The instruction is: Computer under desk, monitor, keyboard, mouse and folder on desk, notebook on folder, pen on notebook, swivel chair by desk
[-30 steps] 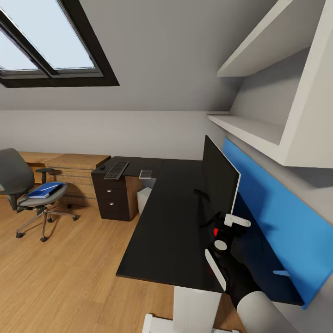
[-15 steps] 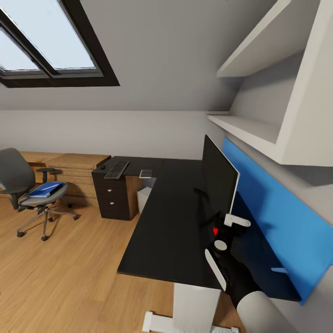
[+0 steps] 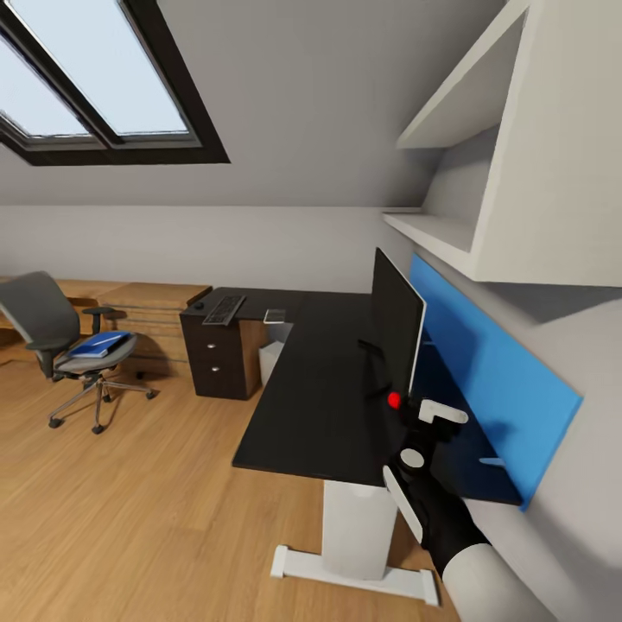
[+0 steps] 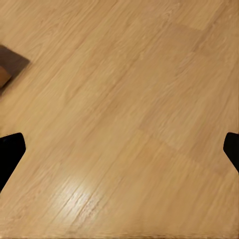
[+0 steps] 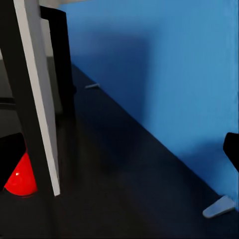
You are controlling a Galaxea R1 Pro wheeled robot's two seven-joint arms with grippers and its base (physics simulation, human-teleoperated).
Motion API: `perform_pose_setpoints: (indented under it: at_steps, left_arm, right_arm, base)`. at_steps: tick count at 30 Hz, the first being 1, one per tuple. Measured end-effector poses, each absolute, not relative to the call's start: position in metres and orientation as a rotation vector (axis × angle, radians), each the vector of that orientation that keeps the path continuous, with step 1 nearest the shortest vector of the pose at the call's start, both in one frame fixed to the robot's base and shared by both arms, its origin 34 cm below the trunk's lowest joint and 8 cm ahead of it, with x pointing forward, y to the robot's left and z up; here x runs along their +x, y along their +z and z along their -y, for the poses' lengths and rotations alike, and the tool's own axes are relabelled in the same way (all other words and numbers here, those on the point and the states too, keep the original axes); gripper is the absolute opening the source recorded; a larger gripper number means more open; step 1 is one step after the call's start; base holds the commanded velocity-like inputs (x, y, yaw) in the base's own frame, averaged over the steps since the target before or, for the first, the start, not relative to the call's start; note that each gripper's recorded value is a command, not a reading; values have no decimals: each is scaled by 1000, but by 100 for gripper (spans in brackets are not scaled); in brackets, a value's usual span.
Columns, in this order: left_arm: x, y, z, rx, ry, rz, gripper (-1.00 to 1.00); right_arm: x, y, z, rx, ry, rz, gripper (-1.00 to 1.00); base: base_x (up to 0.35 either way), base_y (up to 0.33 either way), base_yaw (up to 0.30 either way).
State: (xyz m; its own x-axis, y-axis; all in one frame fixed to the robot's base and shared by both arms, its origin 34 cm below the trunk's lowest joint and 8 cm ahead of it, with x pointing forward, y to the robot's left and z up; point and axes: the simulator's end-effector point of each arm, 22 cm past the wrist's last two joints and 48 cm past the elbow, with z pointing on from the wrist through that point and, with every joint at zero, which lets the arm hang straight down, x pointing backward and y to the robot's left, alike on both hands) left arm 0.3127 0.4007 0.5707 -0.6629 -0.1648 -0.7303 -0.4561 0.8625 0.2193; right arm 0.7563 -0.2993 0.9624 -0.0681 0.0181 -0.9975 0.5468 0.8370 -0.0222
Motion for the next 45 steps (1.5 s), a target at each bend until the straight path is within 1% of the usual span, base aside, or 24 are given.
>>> perform_pose_setpoints:
  at_steps: [15, 24, 29, 37, 45]
  left_arm:
    - [311, 569, -400, -448, 504, -2295, 100]
    - [311, 569, -401, -451, 504, -2293, 100]
    - [302, 556, -396, -436, 481, -2385, 100]
    - [310, 553, -406, -416, 484, -2404, 100]
    - [310, 553, -405, -417, 480, -2403, 100]
  right_arm:
    - [749, 933, 283, 397, -460, -1654, 100]
    - [751, 932, 273, 370, -429, -1662, 100]
    - [757, 924, 259, 313, -376, -1689, 100]
    - [753, 897, 248, 249, -370, -1749, 100]
    - [750, 870, 238, 188, -342, -1809, 100]
  base:
    - [-337, 1, 0]
    - [-278, 206, -31]
    - [-149, 306, 0]
    - [-130, 311, 0]
    - [-39, 97, 0]
